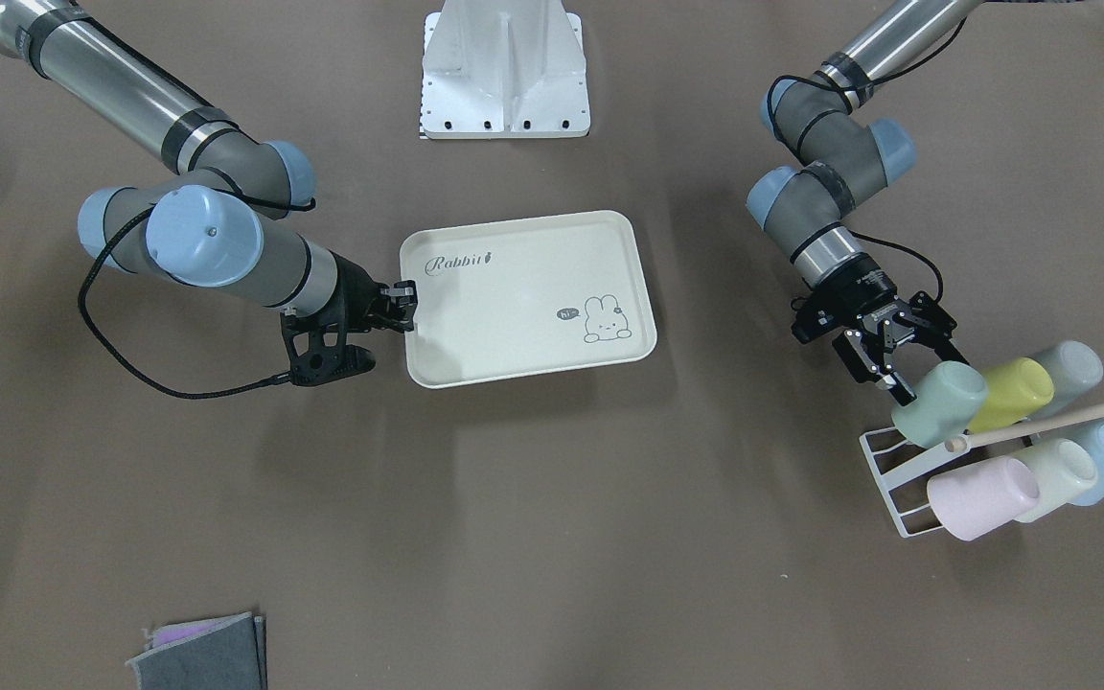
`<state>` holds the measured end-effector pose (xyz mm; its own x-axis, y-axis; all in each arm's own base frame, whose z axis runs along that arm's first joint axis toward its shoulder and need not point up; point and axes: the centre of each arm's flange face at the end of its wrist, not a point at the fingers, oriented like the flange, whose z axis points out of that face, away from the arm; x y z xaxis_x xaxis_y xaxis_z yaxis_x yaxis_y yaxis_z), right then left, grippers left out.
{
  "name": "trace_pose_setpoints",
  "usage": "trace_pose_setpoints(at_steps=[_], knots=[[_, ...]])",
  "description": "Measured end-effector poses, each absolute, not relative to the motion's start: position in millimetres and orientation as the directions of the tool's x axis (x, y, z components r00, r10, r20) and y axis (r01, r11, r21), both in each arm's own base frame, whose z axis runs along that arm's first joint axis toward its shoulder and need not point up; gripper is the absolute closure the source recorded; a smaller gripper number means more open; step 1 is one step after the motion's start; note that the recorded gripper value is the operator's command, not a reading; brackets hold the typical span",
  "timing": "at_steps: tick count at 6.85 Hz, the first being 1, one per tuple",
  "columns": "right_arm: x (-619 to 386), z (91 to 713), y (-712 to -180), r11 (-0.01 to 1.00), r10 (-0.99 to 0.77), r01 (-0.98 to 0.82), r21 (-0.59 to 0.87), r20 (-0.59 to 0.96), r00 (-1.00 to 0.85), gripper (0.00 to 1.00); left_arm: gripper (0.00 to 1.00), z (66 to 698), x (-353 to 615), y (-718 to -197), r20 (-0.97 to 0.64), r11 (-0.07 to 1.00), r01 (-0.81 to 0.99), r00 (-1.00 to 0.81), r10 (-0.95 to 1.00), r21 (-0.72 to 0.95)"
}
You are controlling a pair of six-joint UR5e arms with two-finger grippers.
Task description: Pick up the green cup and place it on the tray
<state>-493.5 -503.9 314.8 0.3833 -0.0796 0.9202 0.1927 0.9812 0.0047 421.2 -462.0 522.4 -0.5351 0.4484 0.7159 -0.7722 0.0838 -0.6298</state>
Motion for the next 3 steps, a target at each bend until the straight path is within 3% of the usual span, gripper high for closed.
trace_pose_setpoints(at_steps=[3], knots=[[-516.0, 327.9, -481.8, 0.979, -0.095, 0.204, 0.013, 0.911, 0.401, 1.00, 0.01, 525.4, 418.5, -468.0, 0.717, 0.101, -0.767, -0.533, 0.449, -0.634]])
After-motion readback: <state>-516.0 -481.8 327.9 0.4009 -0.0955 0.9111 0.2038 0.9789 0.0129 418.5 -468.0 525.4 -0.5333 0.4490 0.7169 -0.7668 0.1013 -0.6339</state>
